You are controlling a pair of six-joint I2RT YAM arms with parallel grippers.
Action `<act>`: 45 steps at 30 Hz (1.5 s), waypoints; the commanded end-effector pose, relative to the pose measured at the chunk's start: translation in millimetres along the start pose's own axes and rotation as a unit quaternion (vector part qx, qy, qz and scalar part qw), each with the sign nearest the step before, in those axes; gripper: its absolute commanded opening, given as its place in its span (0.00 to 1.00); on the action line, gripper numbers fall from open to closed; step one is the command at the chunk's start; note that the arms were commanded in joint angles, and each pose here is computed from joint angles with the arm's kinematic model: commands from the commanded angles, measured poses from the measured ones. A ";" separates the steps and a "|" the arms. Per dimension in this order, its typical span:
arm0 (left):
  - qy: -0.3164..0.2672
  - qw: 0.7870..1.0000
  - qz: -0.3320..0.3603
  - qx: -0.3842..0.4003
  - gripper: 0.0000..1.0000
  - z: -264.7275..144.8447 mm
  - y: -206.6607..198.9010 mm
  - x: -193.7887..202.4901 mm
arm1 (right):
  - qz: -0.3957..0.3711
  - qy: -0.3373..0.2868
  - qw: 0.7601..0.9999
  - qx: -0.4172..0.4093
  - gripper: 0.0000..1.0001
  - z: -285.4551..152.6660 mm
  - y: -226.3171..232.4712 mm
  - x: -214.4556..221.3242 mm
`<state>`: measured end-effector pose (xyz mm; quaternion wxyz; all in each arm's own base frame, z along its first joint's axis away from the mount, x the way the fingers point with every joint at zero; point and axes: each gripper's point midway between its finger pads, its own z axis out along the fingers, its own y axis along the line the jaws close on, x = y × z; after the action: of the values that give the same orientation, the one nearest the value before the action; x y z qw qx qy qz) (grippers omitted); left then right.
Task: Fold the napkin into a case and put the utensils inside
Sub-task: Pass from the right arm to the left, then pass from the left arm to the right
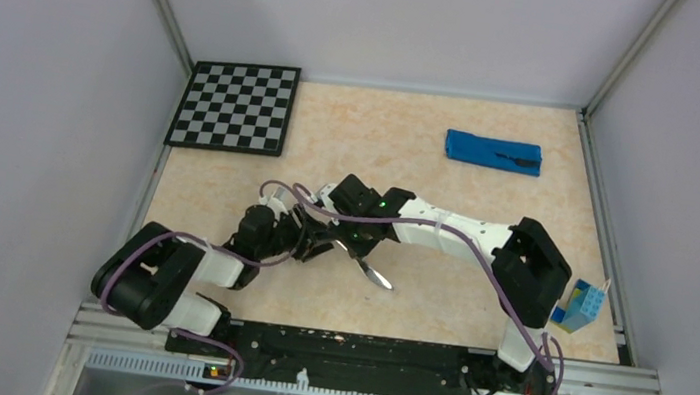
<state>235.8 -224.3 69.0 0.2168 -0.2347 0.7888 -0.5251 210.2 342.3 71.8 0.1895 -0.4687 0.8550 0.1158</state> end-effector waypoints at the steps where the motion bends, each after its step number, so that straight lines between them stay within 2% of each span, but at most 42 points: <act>1: -0.043 0.995 0.049 0.080 0.55 12.7 -54.9 -24.6 | 0.011 -0.052 0.999 -0.006 0.00 -19.2 1.5 -24.3; 8: -0.043 0.994 0.051 0.081 0.36 20.0 -64.2 -23.4 | 0.017 -0.059 0.998 -0.007 0.00 -19.5 2.1 -25.8; 11: -0.043 0.995 0.052 0.076 0.15 19.6 -62.7 -22.9 | 0.022 -0.067 0.998 -0.002 0.00 -22.5 1.1 -26.8; 14: -0.042 0.995 0.063 0.067 0.00 20.5 -63.8 -24.2 | 0.030 -0.078 0.996 0.002 0.00 -27.2 -0.7 -28.8; 16: -0.045 0.994 0.072 0.071 0.00 18.2 -68.0 -24.7 | 0.045 -0.083 0.996 0.005 0.00 -33.4 -2.6 -28.5; 18: -0.053 0.993 0.074 0.071 0.00 13.9 -73.1 -26.7 | 0.069 -0.098 0.993 0.006 0.25 -47.8 -6.6 -28.3; 20: -0.054 0.994 0.057 0.070 0.00 8.9 -79.6 -27.8 | 0.090 -0.124 0.988 0.006 0.40 -66.6 -9.4 -27.2; 22: -0.050 0.997 0.023 0.055 0.00 4.3 -84.3 -29.3 | 0.095 -0.165 0.982 0.003 0.52 -88.2 -10.1 -23.2; 24: -0.051 0.998 -0.017 0.037 0.00 -0.5 -96.5 -33.5 | 0.093 -0.215 0.972 -0.002 0.57 -103.5 -10.6 -15.2; 25: -0.047 0.998 -0.047 0.000 0.00 -4.4 -89.9 -32.5 | 0.092 -0.233 0.968 -0.004 0.58 -105.6 -10.7 -4.5; 28: -0.038 0.992 -0.111 -0.053 0.00 -18.1 -90.1 -37.0 | 0.089 -0.337 0.937 0.004 0.58 -149.3 -15.9 -2.2; 32: -0.017 0.980 -0.181 -0.076 0.00 -37.7 -99.0 -38.8 | 0.068 -0.480 0.873 0.051 0.57 -205.4 -32.8 9.9; 35: 0.001 0.967 -0.238 -0.089 0.00 -48.1 -106.6 -35.8 | -0.009 -0.586 0.807 0.078 0.57 -241.5 -31.1 23.4; 37: 0.035 0.960 -0.265 -0.083 0.00 -52.1 -116.2 -28.7 | -0.058 -0.639 0.764 0.067 0.58 -255.5 -18.2 27.9; 39: 0.069 0.950 -0.293 -0.082 0.00 -55.9 -122.4 -20.8 | -0.076 -0.657 0.746 0.076 0.57 -255.4 -17.5 31.7; 41: 0.093 0.949 -0.295 -0.062 0.00 -60.1 -134.4 -16.3 | -0.129 -0.658 0.739 0.069 0.55 -246.9 -6.4 31.0; 43: 0.110 0.945 -0.303 -0.055 0.00 -64.8 -142.0 -11.4 | -0.169 -0.661 0.729 0.055 0.53 -238.0 4.5 25.3; 45: 0.117 0.942 -0.309 -0.053 0.00 -69.0 -146.0 -8.1 | -0.201 -0.675 0.708 0.044 0.54 -237.6 14.3 15.4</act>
<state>235.6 -210.8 186.8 -0.0157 -0.4381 0.7443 -0.5039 152.9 229.3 241.5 0.7038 -0.3729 0.5164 0.3146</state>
